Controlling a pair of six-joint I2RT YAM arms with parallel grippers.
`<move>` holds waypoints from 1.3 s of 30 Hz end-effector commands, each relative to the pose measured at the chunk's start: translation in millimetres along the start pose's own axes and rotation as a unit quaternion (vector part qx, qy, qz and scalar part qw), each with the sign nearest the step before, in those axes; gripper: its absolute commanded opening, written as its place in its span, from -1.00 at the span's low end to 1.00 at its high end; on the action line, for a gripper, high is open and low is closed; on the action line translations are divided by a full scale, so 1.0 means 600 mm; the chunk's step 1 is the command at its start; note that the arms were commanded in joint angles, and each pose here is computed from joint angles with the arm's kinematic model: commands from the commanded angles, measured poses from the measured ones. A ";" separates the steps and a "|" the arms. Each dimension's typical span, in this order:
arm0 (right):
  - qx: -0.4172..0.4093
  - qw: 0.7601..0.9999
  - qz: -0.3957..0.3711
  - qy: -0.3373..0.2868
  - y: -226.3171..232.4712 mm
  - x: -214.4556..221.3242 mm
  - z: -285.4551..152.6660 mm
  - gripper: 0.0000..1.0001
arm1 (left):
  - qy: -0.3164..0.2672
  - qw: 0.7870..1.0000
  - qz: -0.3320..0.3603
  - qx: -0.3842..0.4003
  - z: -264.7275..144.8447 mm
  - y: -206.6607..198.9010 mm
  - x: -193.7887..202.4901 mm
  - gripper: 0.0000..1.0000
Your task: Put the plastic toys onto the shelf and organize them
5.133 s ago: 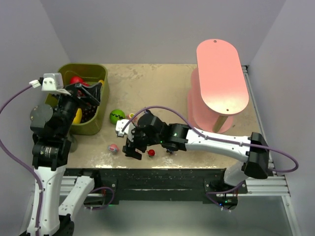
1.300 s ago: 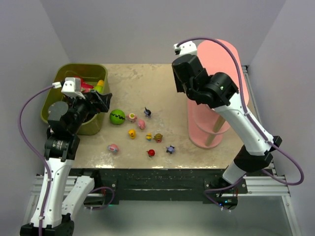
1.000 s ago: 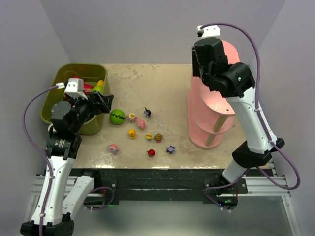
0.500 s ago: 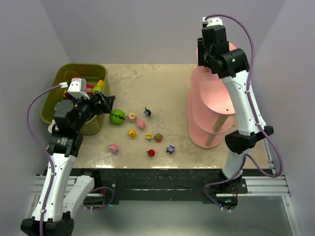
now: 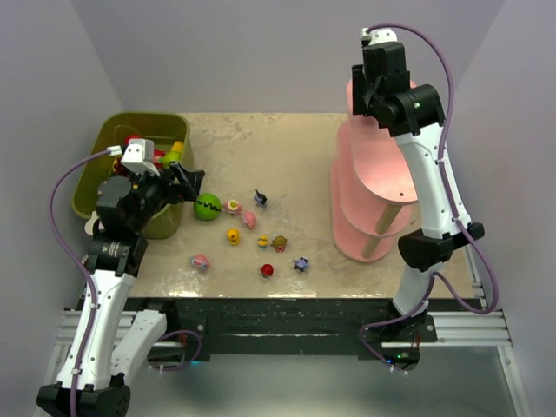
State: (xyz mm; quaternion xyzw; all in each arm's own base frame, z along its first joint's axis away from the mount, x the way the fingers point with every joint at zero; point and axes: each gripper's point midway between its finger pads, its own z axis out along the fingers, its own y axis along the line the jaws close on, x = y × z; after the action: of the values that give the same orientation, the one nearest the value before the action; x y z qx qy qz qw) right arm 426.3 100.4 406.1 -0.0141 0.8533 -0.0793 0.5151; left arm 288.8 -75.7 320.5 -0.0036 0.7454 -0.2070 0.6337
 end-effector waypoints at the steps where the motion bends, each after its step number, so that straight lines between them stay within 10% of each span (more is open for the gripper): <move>1: 0.001 1.000 -0.010 -0.015 -0.005 -0.016 0.002 -0.13 | -0.017 1.000 0.002 0.011 0.003 -0.006 -0.014 0.99; 11: 0.006 1.000 -0.011 -0.022 -0.002 -0.018 0.015 0.21 | -0.016 1.000 0.002 0.011 0.004 -0.006 -0.013 0.99; 39: -0.028 0.998 0.007 -0.062 -0.002 -0.028 -0.022 0.09 | -0.014 1.000 0.001 0.013 0.003 -0.006 -0.011 0.99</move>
State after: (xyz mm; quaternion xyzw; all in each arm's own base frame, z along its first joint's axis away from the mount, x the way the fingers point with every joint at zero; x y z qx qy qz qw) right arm 421.5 100.8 415.5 -0.0212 0.8336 -0.0611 0.5485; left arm 290.1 -76.9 319.3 -0.0015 0.7448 -0.2095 0.6335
